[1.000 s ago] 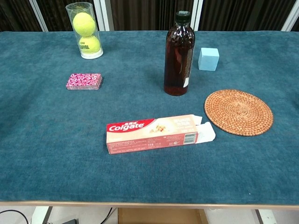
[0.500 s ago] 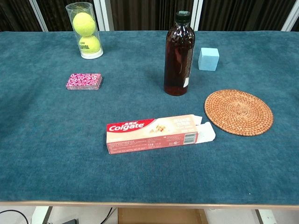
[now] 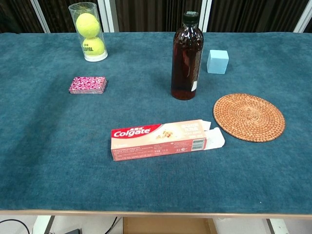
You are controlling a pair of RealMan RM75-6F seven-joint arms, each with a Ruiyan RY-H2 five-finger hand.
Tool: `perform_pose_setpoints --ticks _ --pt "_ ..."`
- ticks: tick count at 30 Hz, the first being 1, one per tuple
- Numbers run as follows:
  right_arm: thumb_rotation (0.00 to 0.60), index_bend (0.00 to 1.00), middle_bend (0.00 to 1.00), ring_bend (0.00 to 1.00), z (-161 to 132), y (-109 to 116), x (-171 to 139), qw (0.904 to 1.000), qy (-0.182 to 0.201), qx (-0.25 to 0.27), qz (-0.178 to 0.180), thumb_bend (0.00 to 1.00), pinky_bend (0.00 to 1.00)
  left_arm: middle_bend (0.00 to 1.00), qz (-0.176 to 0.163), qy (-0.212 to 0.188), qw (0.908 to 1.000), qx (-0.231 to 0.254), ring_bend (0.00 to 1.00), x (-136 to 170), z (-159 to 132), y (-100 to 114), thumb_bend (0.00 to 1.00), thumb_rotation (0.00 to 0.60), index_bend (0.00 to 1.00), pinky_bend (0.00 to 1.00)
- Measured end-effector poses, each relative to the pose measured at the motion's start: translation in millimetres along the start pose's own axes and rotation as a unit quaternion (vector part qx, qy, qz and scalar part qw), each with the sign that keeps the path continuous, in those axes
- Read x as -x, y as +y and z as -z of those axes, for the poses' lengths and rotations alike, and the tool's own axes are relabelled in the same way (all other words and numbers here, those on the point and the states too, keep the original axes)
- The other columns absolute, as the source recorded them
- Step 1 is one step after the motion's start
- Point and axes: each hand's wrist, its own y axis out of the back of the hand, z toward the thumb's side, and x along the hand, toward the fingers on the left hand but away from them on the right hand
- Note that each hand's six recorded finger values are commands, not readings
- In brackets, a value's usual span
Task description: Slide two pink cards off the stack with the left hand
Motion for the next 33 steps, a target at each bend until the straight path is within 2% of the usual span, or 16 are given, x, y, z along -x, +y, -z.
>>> perform_pose_setpoints --ticks 6,12,21,33 --pt "0.6 0.13 0.06 0.12 1.1 -1.4 1.4 1.0 -0.004 0.0 -0.003 0.11 0.23 0.1 0.04 -0.013 0.9991 -0.005 0.0 -42.8 -40.9 -15.6 0.09 0.6 0.27 0.0" --pt "0.6 0.13 0.06 0.12 2.4 -1.0 1.6 1.0 -0.006 0.002 -0.002 0.11 0.23 0.1 0.06 -0.011 0.9978 -0.023 0.0 -70.5 -68.4 -38.3 0.1 0.6 0.28 0.0" --pt "0.6 0.13 0.06 0.12 5.5 -0.4 2.4 0.9999 -0.009 0.006 -0.001 0.11 0.23 0.1 0.071 0.009 0.9963 -0.047 0.0 -86.9 -82.2 -58.0 0.13 0.6 0.31 0.0" --pt "0.6 0.13 0.06 0.12 2.9 -6.3 4.9 0.9999 -0.009 0.0 -0.011 0.11 0.23 0.1 0.107 0.027 0.9934 -0.033 0.0 -105.9 -94.1 -56.0 0.15 0.6 0.35 0.0"
